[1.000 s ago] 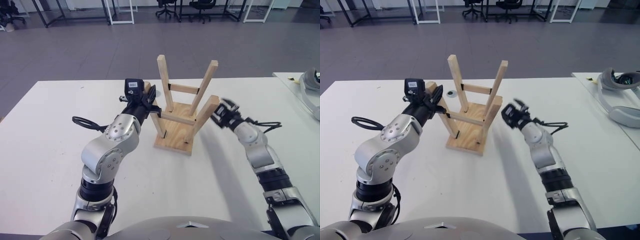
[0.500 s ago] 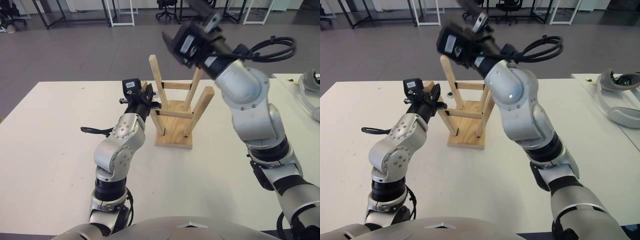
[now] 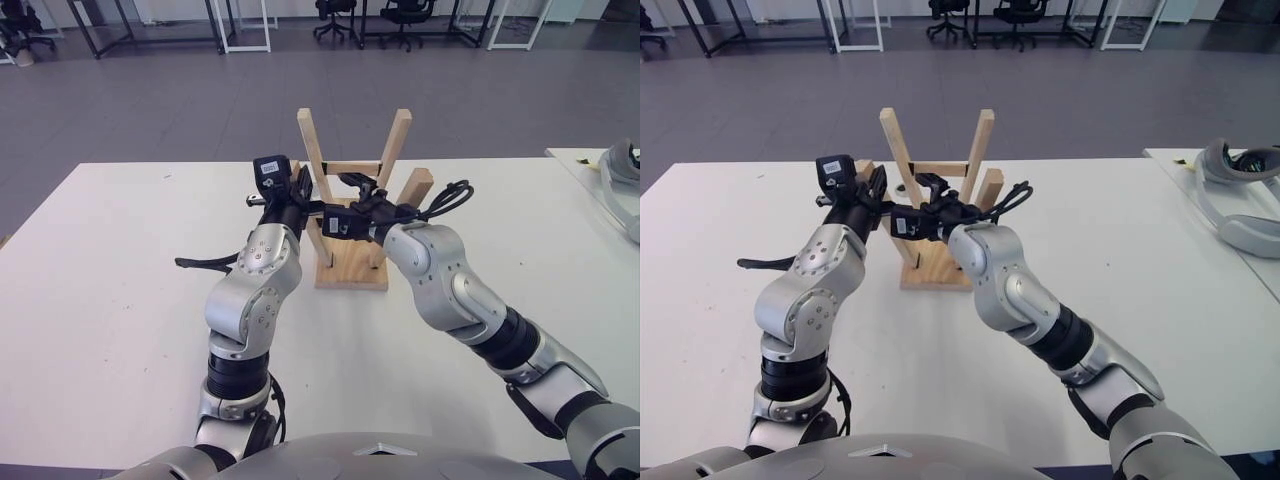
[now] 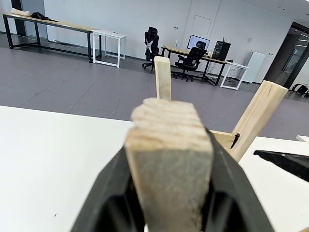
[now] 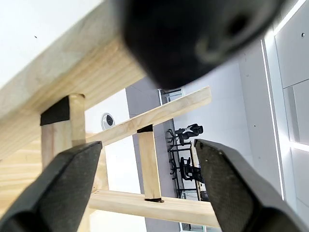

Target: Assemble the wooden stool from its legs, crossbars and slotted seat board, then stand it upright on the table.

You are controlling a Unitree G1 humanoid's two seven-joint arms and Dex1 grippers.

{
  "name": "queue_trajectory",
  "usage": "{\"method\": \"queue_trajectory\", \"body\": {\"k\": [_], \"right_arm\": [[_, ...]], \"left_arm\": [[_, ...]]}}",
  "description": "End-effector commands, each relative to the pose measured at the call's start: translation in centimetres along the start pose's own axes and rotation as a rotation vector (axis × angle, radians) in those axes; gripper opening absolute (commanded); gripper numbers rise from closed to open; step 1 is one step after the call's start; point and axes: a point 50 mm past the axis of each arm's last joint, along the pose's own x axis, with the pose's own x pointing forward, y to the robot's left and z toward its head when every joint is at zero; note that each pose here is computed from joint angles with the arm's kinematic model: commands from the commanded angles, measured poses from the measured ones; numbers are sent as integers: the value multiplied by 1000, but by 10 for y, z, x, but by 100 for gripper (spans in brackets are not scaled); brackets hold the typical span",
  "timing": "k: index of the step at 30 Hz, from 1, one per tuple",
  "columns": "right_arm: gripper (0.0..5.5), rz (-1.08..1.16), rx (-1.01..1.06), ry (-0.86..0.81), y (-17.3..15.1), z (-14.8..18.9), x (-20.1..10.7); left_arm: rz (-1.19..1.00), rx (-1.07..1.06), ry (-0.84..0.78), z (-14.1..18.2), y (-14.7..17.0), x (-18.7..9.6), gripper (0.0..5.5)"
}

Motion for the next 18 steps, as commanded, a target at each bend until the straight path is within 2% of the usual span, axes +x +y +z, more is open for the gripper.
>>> {"method": "queue_trajectory", "body": {"k": [1, 4, 5, 12, 16, 18], "right_arm": [[359, 9, 88, 24, 9, -7, 3], [359, -233, 123, -41, -25, -2, -3], [359, -307, 122, -78, -35, 1, -8], [359, -520, 165, -254, -63, 16, -27], [359, -596, 387, -399, -86, 27, -38], [359, -655, 590, -473, -110, 25, -49]], "left_arm": [[62, 59, 173, -32, 15, 0, 104], [65, 66, 154, -28, 18, 0, 104], [65, 61, 139, -25, 20, -1, 141], [-19, -5, -124, 29, 23, -17, 257], [-95, 62, -281, 74, 26, -37, 327], [-204, 112, -376, 107, 24, -40, 363]]}}
